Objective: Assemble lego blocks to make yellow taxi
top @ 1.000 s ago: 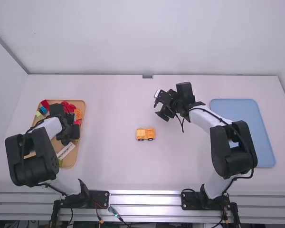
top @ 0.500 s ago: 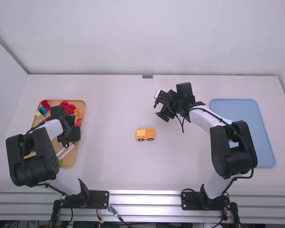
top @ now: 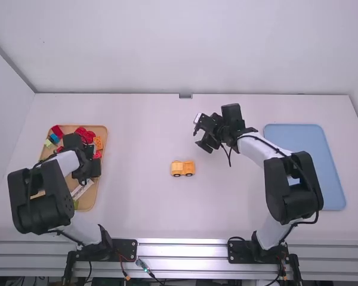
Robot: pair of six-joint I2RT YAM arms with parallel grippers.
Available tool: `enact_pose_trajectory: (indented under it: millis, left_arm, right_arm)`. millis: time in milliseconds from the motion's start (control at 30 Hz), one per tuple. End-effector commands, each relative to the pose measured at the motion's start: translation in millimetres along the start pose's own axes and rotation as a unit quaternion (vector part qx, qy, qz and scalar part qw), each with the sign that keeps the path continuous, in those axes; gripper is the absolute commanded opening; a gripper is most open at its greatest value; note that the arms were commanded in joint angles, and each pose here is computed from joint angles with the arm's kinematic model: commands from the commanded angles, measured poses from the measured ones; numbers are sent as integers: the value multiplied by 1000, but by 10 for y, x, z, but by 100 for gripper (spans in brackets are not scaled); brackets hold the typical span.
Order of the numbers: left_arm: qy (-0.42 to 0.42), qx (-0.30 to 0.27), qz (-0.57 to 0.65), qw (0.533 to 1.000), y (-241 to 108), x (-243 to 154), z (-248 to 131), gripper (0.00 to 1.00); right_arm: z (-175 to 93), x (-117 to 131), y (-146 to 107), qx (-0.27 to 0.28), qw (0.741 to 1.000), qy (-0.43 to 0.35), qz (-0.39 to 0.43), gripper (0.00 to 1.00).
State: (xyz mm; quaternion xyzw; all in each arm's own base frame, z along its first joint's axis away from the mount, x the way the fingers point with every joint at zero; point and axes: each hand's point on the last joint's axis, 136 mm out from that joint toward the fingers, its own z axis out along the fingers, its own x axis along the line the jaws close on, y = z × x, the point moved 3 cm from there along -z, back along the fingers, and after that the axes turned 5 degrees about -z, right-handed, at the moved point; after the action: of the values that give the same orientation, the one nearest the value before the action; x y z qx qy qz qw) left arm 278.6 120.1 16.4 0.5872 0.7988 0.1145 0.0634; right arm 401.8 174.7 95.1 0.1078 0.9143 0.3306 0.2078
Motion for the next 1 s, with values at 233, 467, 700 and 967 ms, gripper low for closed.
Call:
enact_pose_trajectory:
  millis: [233,467,700,967]
  left_arm:
    - [-24,16,-7,1000,-110,-87,38,17]
    - [-23,-3,-18,1000,45,-73,-18,3]
    - [-9,-53,-32,998,249,-25,-247,2]
    - [-17,-170,14,985,530,-290,-886,2]
  right_arm:
    - [-64,-88,115,-13,1000,-10,-5,99]
    - [-50,-63,146,-15,1000,-8,-9,99]
    - [-51,-107,190,-24,999,-19,-14,99]
    - [-101,-369,433,-88,987,-67,119,99]
